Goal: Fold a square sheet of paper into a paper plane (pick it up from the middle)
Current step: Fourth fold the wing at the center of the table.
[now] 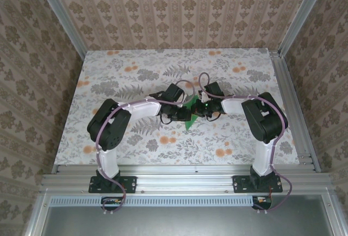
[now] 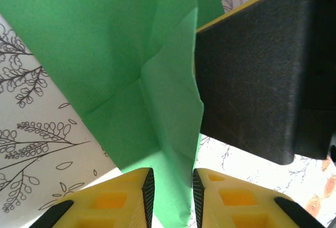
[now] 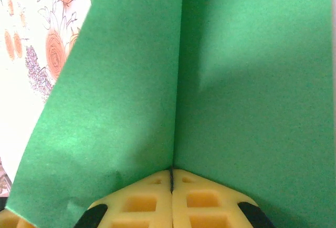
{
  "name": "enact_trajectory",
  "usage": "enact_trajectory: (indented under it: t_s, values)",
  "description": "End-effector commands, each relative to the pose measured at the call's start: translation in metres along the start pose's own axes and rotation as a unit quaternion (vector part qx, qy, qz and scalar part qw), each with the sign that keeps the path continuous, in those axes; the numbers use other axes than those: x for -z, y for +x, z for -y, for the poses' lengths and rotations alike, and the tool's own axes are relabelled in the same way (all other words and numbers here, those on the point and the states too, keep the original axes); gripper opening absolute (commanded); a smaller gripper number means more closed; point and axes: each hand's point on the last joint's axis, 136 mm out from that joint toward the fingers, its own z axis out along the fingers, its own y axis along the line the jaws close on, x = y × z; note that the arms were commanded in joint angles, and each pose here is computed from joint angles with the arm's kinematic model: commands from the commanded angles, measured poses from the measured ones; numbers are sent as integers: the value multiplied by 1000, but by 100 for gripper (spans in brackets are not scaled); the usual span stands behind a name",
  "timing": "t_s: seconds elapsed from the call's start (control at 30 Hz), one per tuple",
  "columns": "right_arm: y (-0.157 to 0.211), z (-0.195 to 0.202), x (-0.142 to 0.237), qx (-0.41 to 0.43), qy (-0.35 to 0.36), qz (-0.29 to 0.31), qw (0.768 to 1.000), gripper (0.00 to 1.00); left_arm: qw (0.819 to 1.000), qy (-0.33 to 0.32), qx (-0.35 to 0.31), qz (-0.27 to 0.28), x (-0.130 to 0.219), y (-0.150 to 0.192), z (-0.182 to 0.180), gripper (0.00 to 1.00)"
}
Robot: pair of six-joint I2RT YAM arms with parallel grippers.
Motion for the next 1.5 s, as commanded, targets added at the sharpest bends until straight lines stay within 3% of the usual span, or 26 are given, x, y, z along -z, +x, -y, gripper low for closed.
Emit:
enact_trajectory:
  t_s: [0.0,0.6,1.47]
  values:
    - [17,21,-7,-23,26,-24,999,8,1000,-4,-11,-1,-6,-3,0,27]
    - [21,27,-7,-20,34,-29,999,8,1000,-1,-14,-6,-1,-8,-7,12]
    - [18,19,-3,-4,17,-21,1000,8,999,17,2,-31,-7,-11,-26,7]
